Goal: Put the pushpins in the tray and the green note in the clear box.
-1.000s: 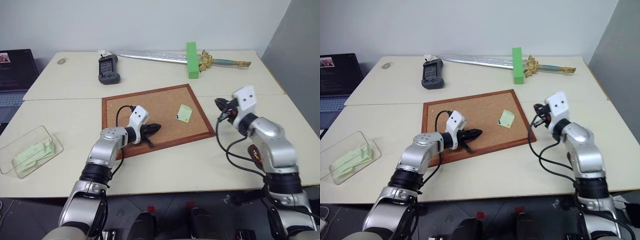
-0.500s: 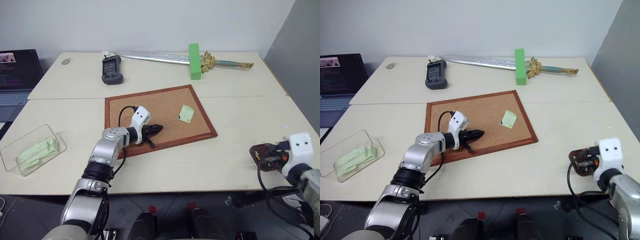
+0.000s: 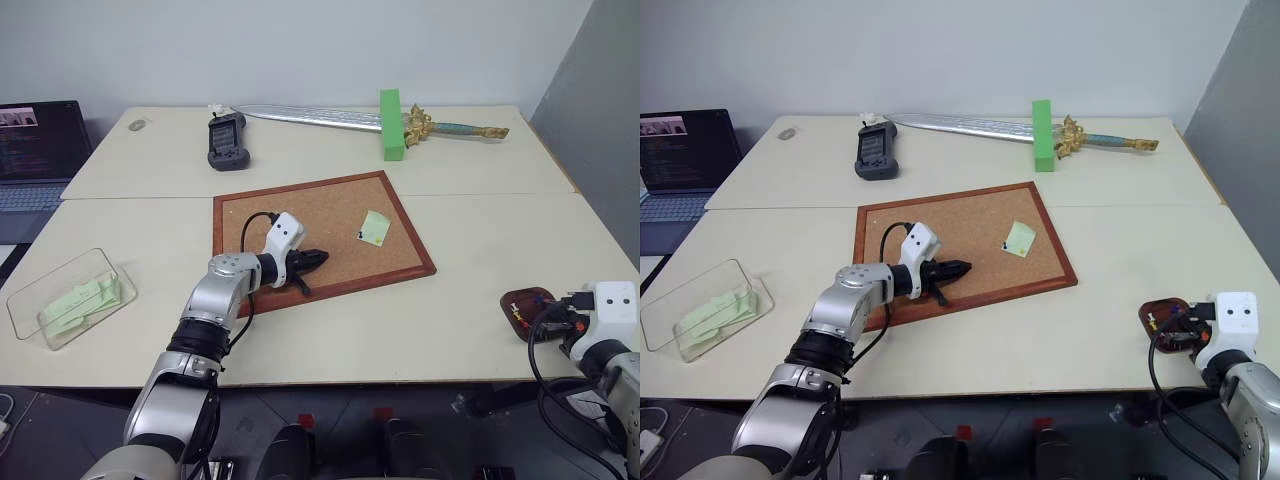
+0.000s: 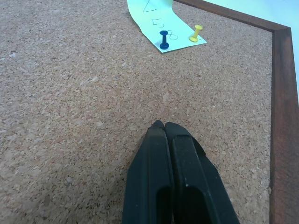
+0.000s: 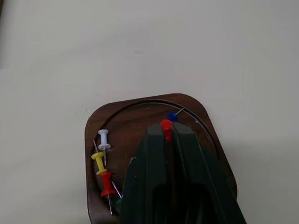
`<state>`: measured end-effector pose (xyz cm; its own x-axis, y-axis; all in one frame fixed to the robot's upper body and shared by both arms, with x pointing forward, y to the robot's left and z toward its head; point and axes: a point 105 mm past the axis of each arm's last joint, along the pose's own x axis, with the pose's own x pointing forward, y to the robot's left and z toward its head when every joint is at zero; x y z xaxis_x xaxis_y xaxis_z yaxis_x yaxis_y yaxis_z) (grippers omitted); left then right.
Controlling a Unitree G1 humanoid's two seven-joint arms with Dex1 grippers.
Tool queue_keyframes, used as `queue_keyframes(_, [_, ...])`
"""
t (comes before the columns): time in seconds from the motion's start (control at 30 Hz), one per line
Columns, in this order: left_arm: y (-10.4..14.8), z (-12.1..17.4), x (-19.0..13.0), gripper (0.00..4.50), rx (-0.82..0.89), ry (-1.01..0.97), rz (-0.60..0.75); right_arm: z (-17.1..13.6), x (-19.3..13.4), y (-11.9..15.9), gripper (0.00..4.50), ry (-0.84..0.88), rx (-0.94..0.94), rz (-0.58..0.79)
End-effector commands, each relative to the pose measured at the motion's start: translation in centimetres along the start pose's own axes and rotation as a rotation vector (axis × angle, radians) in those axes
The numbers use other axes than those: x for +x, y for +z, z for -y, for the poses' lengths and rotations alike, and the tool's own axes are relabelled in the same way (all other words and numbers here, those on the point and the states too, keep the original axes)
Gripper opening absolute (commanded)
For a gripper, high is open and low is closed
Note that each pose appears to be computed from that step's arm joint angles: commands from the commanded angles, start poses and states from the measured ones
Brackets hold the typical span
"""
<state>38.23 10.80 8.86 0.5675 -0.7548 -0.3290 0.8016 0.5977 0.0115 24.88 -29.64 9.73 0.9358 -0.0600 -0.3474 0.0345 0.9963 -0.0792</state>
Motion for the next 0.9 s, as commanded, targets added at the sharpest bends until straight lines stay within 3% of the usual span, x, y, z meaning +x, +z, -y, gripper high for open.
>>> queue_keyframes(0.03, [-1.3, 0.5, 0.4, 0.00, -0.007, -0.025, -0.055, 0.0, -0.1, 0.8, 0.32, 0.003, -0.021, 0.034])
queue_keyframes(0.27, [-1.4, 0.3, 0.1, 0.00, -0.006, -0.021, -0.057, 0.2, 0.1, 0.7, 1.56, 0.003, -0.045, 0.031])
queue_keyframes(0.63, [-1.3, 0.4, 0.3, 0.00, -0.004, -0.027, -0.057, -0.1, -0.1, 1.0, 1.56, 0.033, -0.101, 0.044])
queue_keyframes(0.9, [-1.3, 0.3, 0.2, 0.00, -0.006, -0.020, -0.060, -6.3, 0.8, 5.8, 1.56, 0.416, -0.248, 0.197])
